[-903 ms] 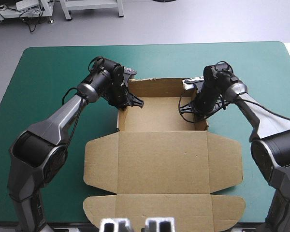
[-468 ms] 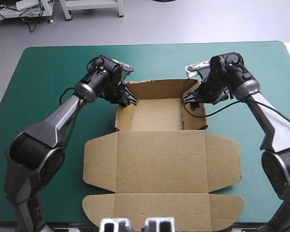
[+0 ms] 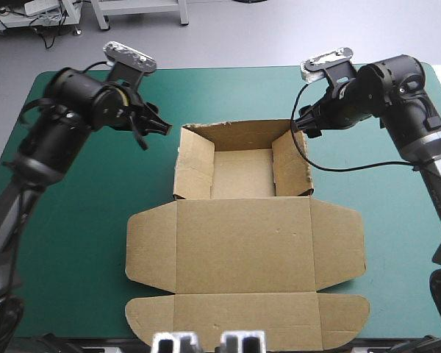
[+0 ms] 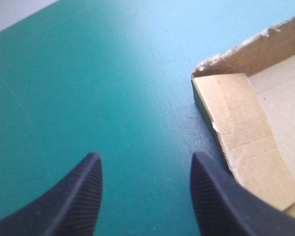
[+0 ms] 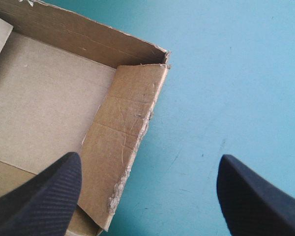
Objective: Fold the box
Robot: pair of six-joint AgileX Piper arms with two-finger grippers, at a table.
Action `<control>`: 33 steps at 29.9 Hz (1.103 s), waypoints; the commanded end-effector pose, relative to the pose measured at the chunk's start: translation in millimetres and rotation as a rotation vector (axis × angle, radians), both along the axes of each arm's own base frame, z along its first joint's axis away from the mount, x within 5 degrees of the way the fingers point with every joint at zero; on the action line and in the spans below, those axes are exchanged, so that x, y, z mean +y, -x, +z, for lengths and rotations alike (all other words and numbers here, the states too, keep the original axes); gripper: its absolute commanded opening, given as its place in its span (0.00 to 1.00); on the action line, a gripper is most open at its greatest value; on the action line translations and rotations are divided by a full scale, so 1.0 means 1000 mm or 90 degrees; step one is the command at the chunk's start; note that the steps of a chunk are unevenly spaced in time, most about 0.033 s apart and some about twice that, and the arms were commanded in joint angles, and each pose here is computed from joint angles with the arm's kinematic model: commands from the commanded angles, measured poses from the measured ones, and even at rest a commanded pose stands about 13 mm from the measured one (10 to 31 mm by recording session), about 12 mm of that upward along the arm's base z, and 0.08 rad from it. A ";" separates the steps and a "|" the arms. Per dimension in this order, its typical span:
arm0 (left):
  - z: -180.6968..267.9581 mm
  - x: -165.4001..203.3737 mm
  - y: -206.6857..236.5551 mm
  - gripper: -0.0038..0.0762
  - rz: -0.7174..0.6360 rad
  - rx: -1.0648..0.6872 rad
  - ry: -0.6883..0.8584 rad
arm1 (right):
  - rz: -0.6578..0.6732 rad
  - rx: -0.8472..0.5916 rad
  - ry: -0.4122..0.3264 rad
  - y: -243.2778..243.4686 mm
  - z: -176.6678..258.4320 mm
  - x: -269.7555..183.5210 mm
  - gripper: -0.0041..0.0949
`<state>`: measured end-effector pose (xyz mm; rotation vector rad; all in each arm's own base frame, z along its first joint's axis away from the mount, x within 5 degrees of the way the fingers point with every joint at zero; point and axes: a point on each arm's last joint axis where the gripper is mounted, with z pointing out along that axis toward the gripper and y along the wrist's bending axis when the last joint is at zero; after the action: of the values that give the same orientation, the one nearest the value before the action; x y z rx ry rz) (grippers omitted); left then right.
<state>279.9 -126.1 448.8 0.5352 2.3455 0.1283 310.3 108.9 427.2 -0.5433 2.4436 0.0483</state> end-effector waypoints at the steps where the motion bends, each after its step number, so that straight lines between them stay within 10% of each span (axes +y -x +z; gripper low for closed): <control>1: 0.036 0.021 0.049 0.33 -0.050 -0.047 0.015 | 0.002 -0.029 0.002 0.011 0.018 -0.005 0.76; 5: 0.028 0.038 0.080 0.03 -0.072 -0.042 -0.008 | 0.003 -0.010 0.004 -0.001 0.005 0.000 0.76; 24: -0.088 0.075 0.139 0.04 0.002 0.117 -0.052 | 0.015 0.232 0.034 -0.080 -0.131 0.037 0.75; 28: -0.086 0.080 0.148 0.04 0.004 0.100 -0.042 | 0.046 0.256 0.037 -0.086 -0.149 0.042 0.58; 33: -0.080 0.085 0.157 0.04 0.002 0.071 -0.026 | 0.082 0.254 0.044 -0.089 -0.155 0.044 0.10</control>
<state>128.3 -45.2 358.5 0.5977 2.5024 0.1506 404.4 152.1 249.0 -0.7580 2.8612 0.0971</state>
